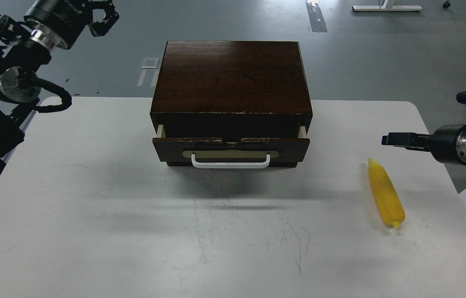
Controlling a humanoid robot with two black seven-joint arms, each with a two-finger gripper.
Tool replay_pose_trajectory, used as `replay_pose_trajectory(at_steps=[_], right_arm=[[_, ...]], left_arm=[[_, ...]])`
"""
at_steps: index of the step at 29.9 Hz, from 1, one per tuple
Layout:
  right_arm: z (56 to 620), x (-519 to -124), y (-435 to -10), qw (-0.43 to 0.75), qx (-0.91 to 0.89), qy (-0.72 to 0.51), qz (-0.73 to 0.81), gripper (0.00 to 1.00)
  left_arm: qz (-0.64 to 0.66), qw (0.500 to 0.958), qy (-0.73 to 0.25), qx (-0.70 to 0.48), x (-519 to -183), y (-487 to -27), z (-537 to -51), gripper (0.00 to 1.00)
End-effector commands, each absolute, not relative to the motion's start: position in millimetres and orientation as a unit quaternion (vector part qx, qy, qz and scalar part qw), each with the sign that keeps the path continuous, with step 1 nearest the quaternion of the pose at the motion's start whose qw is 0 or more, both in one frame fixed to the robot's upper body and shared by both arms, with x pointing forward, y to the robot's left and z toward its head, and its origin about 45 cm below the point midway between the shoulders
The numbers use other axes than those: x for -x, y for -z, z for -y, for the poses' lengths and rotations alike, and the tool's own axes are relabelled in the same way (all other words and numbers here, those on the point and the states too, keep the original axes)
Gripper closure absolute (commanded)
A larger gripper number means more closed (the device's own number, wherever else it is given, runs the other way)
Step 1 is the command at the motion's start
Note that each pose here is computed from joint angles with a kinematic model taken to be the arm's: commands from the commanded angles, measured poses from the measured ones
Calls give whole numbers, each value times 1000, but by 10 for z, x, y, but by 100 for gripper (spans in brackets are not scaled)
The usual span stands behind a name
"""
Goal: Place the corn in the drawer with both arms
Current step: 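Reach the right gripper to the yellow corn and grasp it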
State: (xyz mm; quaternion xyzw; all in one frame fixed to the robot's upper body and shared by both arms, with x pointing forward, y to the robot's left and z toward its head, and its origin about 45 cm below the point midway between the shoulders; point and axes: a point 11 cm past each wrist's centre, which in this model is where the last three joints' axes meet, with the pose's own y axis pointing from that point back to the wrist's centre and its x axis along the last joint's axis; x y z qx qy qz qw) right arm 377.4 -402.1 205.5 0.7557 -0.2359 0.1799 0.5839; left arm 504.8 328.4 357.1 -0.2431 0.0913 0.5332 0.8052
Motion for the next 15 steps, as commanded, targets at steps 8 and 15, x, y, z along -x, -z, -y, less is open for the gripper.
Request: replay_pose_trajectory(at_steps=[8, 15], right_arm=[[3938, -3689, -1608, 610, -746, -180, 200, 3], [3856, -3565, -1440, 606, -756, -167, 184, 19]], left_arm=[[-102, 792, -545, 256, -5008, -3486, -3411, 2], [-101, 791, -545, 258, -5008, -3492, -3414, 2]])
